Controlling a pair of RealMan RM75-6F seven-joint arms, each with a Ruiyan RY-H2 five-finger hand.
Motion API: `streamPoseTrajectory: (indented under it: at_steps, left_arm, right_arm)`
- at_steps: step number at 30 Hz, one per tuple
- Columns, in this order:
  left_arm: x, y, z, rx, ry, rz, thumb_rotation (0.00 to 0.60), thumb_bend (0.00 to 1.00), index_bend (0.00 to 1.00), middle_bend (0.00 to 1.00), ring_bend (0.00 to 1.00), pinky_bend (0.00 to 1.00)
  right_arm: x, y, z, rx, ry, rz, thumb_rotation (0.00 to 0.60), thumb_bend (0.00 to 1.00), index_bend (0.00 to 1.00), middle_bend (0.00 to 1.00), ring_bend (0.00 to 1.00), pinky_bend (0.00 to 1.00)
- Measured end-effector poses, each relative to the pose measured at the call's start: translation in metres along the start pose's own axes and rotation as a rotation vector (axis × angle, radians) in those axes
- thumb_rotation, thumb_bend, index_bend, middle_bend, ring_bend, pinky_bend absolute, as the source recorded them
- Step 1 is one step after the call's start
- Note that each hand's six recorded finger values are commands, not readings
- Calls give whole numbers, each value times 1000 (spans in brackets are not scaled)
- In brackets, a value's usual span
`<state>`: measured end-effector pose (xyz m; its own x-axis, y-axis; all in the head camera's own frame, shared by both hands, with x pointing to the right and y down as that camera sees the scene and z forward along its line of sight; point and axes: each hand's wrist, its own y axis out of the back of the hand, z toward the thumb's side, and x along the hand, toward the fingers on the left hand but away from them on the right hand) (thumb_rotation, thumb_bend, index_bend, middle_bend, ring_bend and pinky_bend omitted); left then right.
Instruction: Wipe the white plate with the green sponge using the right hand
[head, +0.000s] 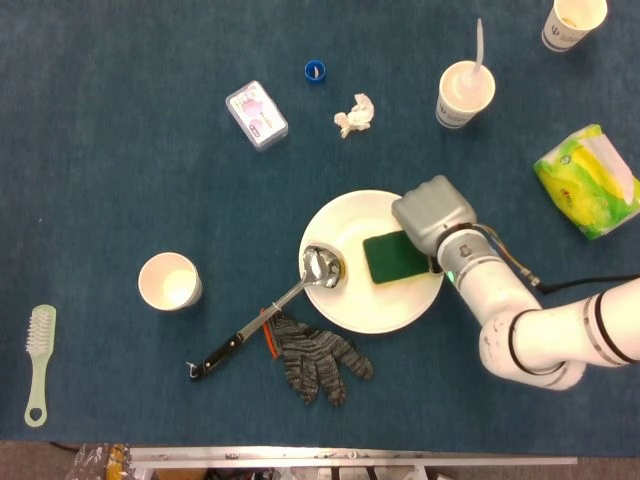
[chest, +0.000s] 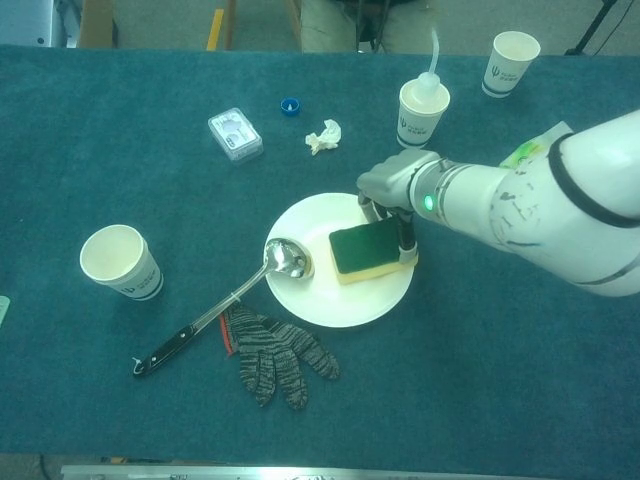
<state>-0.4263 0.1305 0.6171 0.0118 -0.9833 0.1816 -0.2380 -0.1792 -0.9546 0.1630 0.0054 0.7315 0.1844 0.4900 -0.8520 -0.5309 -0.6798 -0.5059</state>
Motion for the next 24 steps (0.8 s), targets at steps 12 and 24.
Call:
streamPoseTrajectory:
  at_steps: [12,24]
  left_arm:
    - [2,-3,3,-3,-8,-6,600,388,302,206,47,87]
    - [1,-2,-2,-9,2,0,600,387,302,206,46,87]
  right_arm:
    - [3,2,-11,12,-31,3,600,119,447,341,256,467]
    - [-2,3,10,35,-5,4,600,119,447,341,256,467]
